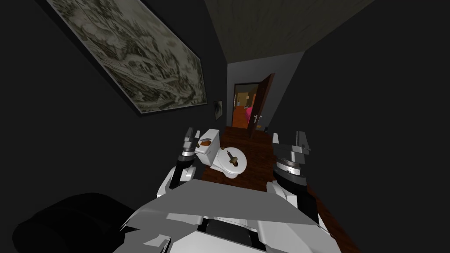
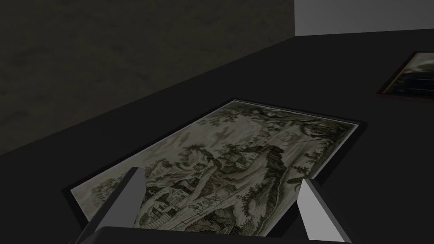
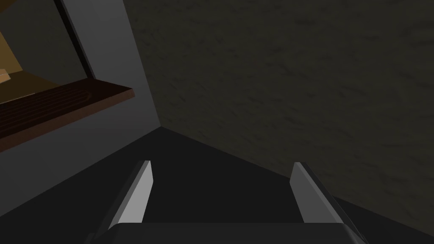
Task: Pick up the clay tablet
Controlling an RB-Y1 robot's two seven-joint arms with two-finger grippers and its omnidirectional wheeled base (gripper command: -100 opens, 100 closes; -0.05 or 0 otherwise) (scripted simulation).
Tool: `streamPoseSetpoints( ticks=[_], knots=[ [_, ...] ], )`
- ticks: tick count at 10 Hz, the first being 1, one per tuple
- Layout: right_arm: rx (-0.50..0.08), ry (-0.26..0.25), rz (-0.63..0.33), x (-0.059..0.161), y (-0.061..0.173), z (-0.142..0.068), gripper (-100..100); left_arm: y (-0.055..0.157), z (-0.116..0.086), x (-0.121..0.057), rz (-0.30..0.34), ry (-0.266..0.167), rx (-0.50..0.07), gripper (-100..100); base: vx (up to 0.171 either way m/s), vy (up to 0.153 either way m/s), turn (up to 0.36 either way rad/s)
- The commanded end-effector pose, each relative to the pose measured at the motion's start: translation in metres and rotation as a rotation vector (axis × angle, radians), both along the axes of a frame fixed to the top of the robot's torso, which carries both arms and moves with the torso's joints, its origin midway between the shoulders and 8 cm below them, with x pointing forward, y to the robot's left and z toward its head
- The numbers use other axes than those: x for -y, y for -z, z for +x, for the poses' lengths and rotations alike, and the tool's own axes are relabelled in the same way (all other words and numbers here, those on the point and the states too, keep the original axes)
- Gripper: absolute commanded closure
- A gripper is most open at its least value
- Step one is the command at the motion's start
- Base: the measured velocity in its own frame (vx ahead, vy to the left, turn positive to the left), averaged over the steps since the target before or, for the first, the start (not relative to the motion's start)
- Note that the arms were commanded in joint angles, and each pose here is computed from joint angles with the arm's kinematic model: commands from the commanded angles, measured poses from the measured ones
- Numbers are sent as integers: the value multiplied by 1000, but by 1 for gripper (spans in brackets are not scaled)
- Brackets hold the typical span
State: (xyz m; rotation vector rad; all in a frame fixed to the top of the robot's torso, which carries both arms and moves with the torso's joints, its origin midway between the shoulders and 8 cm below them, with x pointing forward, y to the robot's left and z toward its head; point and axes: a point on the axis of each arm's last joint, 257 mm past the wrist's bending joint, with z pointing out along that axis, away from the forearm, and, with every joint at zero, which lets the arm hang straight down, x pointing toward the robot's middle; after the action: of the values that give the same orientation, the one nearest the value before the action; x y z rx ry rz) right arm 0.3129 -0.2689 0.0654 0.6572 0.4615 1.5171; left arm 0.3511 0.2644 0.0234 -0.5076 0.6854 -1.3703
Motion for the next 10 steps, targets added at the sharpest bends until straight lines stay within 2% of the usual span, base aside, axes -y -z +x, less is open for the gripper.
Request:
streamPoseSetpoints(
  ticks=[1,6,7,10],
  knots=[
    [0,0,0,0,0,0,0,15,9,-4,9,-13,-39,-100,-50,-75,-2],
    [0,0,0,0,0,0,0,60,37,-23,33,-60,-160,-100,-50,-80,2],
    [0,0,0,0,0,0,0,79,48,-32,40,-80,-211,-100,-81,-86,9],
    [0,0,0,0,0,0,0,113,62,-46,45,-109,-299,-100,-50,-90,14]
  ],
)
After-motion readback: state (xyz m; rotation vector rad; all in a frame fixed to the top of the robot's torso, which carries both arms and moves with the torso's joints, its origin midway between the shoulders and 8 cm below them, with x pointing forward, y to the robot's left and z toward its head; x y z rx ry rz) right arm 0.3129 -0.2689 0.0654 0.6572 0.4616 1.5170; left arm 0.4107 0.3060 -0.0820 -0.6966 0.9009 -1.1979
